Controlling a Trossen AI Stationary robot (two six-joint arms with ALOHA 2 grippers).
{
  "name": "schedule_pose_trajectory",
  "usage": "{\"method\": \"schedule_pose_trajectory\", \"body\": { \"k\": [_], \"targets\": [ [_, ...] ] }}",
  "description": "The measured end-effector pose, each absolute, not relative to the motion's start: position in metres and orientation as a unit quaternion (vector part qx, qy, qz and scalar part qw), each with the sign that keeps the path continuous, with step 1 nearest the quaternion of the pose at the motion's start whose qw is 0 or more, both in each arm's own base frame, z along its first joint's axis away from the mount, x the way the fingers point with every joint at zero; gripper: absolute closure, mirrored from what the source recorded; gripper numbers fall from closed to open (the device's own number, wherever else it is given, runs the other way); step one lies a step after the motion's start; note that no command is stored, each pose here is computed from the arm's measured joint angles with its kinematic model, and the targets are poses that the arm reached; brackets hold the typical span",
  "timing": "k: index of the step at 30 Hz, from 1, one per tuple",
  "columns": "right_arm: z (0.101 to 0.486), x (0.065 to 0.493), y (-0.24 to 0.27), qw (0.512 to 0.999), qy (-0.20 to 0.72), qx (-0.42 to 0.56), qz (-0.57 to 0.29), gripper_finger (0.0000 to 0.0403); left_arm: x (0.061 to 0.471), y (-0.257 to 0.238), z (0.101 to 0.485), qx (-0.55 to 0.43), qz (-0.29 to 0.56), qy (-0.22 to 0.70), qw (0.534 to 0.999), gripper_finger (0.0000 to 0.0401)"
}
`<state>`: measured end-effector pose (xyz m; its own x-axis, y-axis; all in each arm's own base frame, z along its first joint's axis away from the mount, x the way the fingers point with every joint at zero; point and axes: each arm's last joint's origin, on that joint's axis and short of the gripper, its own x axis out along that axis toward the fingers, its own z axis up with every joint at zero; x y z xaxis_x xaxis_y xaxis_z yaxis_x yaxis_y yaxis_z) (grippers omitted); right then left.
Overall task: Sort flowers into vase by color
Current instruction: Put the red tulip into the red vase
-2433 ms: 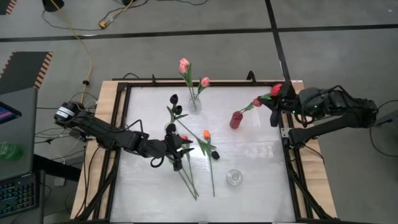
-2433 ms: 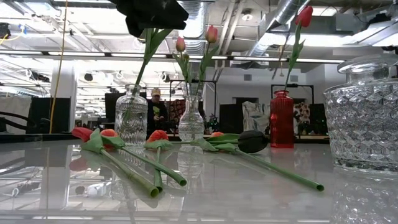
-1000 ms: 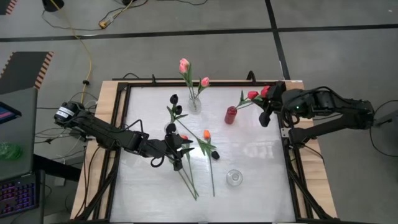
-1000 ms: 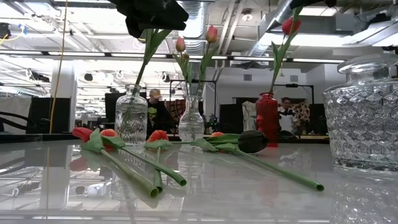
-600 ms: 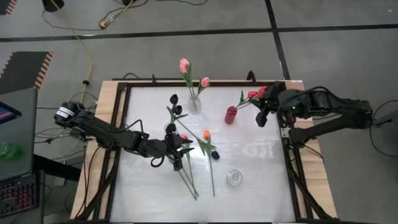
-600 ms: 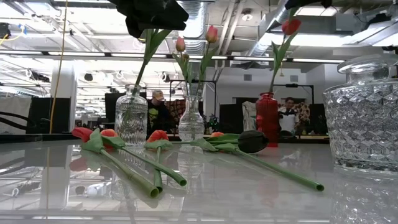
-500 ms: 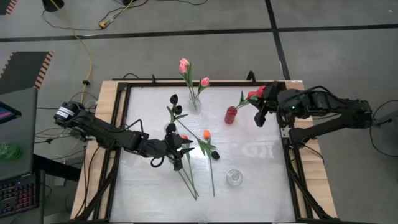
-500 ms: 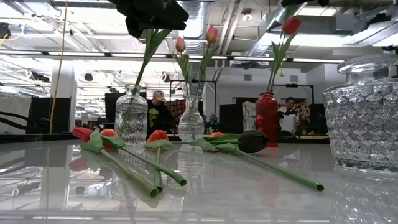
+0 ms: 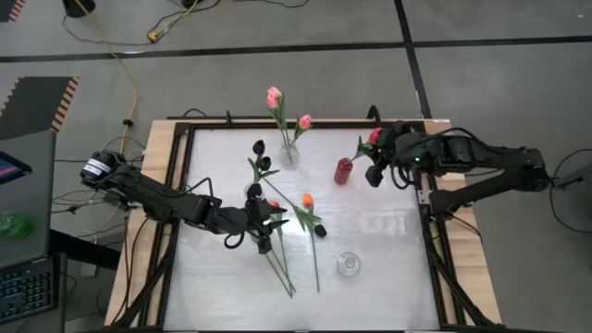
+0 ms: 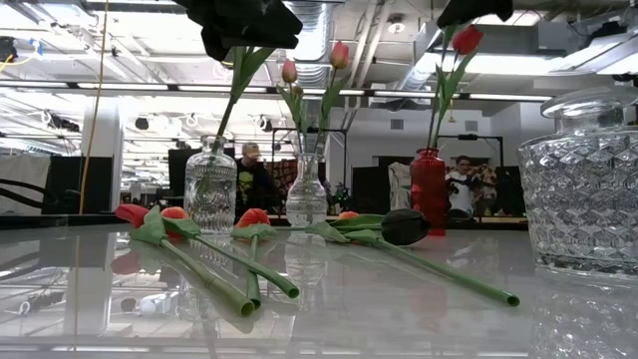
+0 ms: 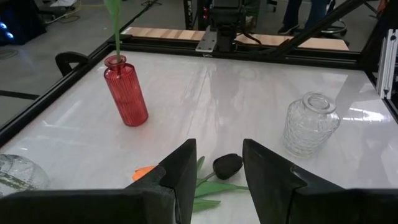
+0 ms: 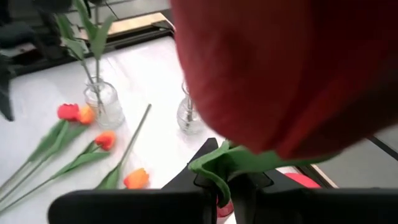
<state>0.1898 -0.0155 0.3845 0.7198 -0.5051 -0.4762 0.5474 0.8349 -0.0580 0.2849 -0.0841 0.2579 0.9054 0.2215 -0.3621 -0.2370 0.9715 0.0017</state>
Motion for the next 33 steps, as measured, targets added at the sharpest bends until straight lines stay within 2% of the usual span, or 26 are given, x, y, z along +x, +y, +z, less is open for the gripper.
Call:
{"method": "schedule_pose_trajectory", "body": {
  "k": [12, 16, 26, 33],
  "targets": [
    [0.378, 0.2, -0.025, 0.915, 0.26, 0.045, -0.304, 0.0342, 0.285, -0.084, 0.258, -0.021, 0.117, 0.183, 0.976, 0.0283],
    [0.378, 0.2, -0.026, 0.915, 0.262, 0.047, -0.303, 0.0313, 0.285, -0.084, 0.258, -0.021, 0.118, 0.183, 0.976, 0.0283],
    [0.383, 0.197, -0.029, 0.918, 0.278, 0.067, -0.273, 0.0209, 0.285, -0.084, 0.258, -0.021, 0.117, 0.183, 0.976, 0.0283],
    [0.399, 0.186, -0.03, 0.916, 0.288, 0.069, -0.27, 0.018, 0.285, -0.084, 0.258, -0.02, 0.118, 0.184, 0.976, 0.0283]
  ]
}}
